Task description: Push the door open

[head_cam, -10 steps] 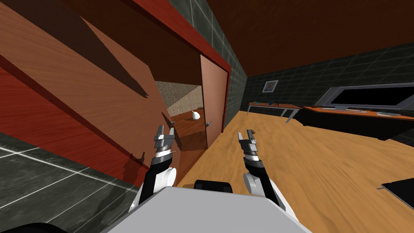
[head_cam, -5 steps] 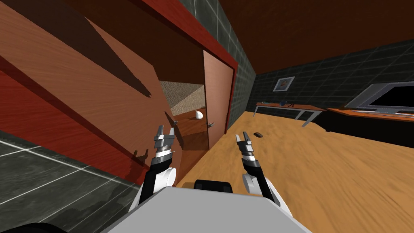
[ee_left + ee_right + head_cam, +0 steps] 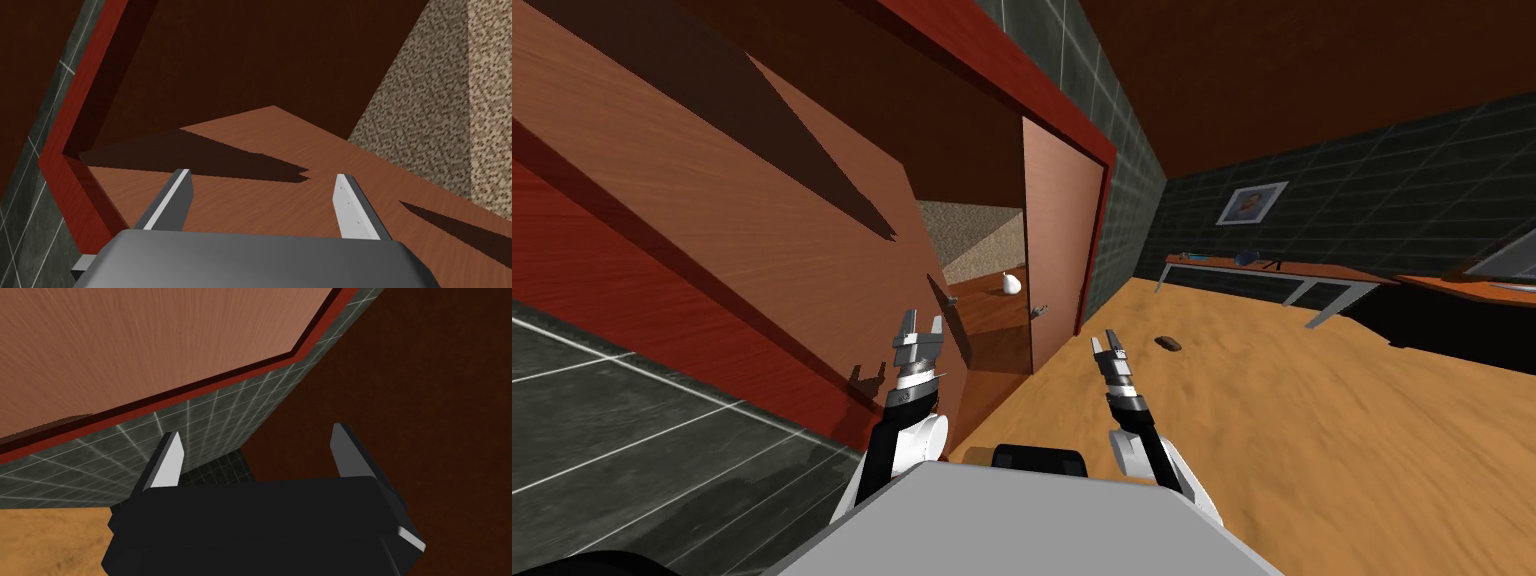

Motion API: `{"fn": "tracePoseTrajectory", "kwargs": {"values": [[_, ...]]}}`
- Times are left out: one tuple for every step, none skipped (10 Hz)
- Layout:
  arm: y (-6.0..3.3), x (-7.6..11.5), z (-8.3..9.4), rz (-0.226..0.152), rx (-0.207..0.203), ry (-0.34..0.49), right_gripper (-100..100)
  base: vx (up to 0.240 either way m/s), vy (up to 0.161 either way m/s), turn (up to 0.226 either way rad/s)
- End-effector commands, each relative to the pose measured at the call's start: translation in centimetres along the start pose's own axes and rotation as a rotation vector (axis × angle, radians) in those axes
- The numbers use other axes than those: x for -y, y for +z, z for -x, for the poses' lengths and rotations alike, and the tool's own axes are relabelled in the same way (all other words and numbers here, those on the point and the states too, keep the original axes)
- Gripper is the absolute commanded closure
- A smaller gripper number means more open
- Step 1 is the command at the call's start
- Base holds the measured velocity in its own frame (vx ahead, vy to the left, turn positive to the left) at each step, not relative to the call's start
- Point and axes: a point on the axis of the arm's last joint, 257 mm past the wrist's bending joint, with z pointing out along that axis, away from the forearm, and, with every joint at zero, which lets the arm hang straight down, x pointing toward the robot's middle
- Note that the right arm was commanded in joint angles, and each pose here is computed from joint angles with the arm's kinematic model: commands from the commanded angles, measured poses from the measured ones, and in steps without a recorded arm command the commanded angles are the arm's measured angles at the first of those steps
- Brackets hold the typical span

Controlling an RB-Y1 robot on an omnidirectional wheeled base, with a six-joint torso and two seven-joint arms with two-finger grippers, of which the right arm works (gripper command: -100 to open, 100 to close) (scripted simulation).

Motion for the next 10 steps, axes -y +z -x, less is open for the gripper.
{"fn": "tracePoseTrajectory", "kwargs": {"values": [[-0.28, 1.2, 0.0, -0.018, -0.005, -0.001, -100, 0.048, -0.041, 0.114], [-0.45, 2.0, 0.0, -0.033, -0.010, -0.002, -100, 0.057, -0.049, 0.219], [-0.64, 2.9, 0.0, -0.049, -0.015, -0.002, -100, 0.059, -0.067, 0.181], [-0.84, 3.8, 0.0, -0.065, -0.019, -0.003, -100, 0.073, -0.063, 0.153], [-1.05, 4.6, 0.0, -0.081, -0.023, -0.004, -100, 0.100, -0.056, 0.180], [-1.28, 5.5, 0.1, -0.097, -0.028, -0.005, -100, 0.098, -0.072, 0.194], [-1.51, 6.4, 0.1, -0.113, -0.032, -0.005, -100, 0.075, -0.083, 0.166], [-1.69, 7.1, 0.1, -0.125, -0.037, -0.006, -100, 0.074, -0.083, 0.200], [-1.99, 8.0, 0.1, -0.143, -0.041, -0.007, -100, 0.076, -0.083, 0.157], [-2.28, 8.8, 0.1, -0.160, -0.044, -0.008, -100, 0.063, -0.083, 0.194]]}}
